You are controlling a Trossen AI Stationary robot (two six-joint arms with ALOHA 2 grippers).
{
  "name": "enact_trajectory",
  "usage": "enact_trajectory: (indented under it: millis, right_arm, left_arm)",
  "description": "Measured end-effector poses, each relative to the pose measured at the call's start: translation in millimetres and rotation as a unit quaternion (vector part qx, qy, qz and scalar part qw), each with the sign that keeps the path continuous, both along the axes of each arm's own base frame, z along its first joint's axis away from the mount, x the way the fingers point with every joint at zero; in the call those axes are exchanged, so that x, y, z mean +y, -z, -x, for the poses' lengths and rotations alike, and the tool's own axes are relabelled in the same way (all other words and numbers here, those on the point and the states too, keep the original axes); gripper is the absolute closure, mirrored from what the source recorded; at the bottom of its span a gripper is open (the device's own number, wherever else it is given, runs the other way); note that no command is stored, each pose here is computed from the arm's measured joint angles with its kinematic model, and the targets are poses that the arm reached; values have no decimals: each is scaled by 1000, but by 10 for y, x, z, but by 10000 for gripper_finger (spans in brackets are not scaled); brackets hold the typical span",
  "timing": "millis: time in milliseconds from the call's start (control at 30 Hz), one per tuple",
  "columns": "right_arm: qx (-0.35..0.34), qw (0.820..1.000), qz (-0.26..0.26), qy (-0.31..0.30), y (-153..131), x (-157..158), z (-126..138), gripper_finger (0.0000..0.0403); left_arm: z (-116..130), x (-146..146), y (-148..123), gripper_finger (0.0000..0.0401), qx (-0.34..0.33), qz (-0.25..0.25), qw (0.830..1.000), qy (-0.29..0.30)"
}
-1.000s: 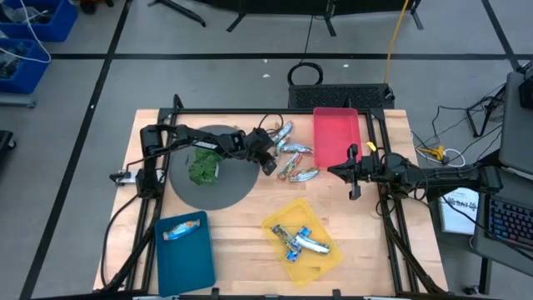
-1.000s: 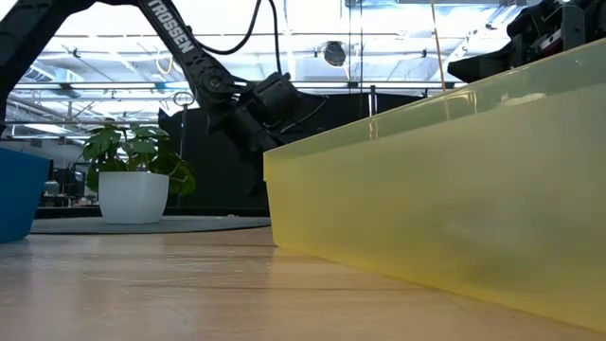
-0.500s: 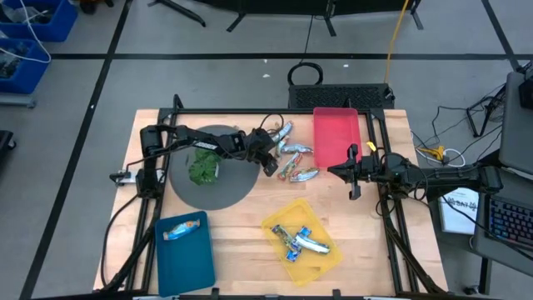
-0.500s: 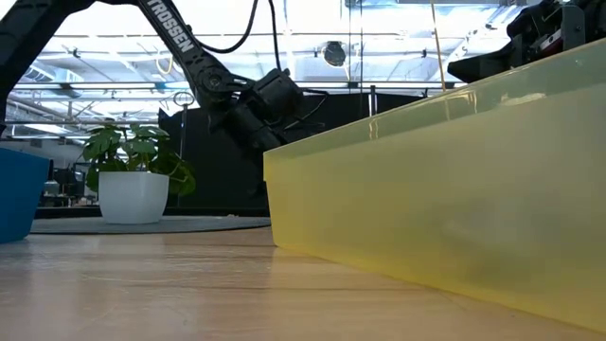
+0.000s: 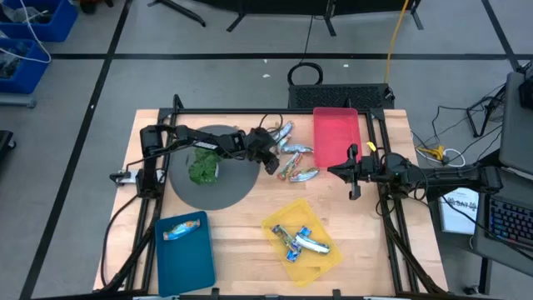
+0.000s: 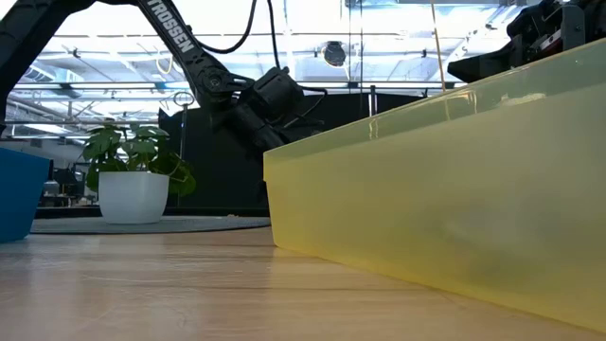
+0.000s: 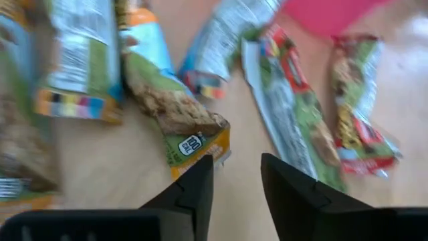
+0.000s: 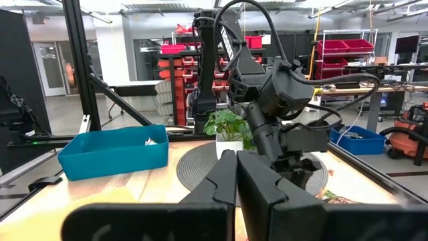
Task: Pick and place Granola Bars by type
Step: Put the yellow snack into the blue bin
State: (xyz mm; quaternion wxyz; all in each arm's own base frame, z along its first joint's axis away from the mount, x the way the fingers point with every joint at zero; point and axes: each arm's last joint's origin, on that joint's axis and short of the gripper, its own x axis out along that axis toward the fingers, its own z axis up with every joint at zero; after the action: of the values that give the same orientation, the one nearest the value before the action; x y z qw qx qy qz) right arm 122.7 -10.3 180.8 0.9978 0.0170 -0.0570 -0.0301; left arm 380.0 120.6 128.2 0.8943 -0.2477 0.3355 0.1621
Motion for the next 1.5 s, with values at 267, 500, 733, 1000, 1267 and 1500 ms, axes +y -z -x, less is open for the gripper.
enact_trajectory:
  millis: [267,500,733,1000,1267,1500]
  right_arm:
    - [0,1000,0,0,1,0,0,398]
    - [0,1000,0,0,0,0,0,399]
    - [0,1000,0,0,0,0,0,399]
    - [0,1000,0,0,1,0,0,398]
    - [0,1000,0,0,1,0,0,399]
    - [0,1000,0,0,1,0,0,399]
  left_arm:
    - [-39,39,-55,259,-30,-27,998,-40]
    - [-40,44,-59,262,-30,-36,998,-49]
    - [-25,34,-38,265,-16,-32,998,-49]
    - [-39,36,74,265,-8,-22,998,-55]
    - [-89,49,259,265,-12,-19,998,-58]
    - [-85,46,269,338,-7,-25,999,-39]
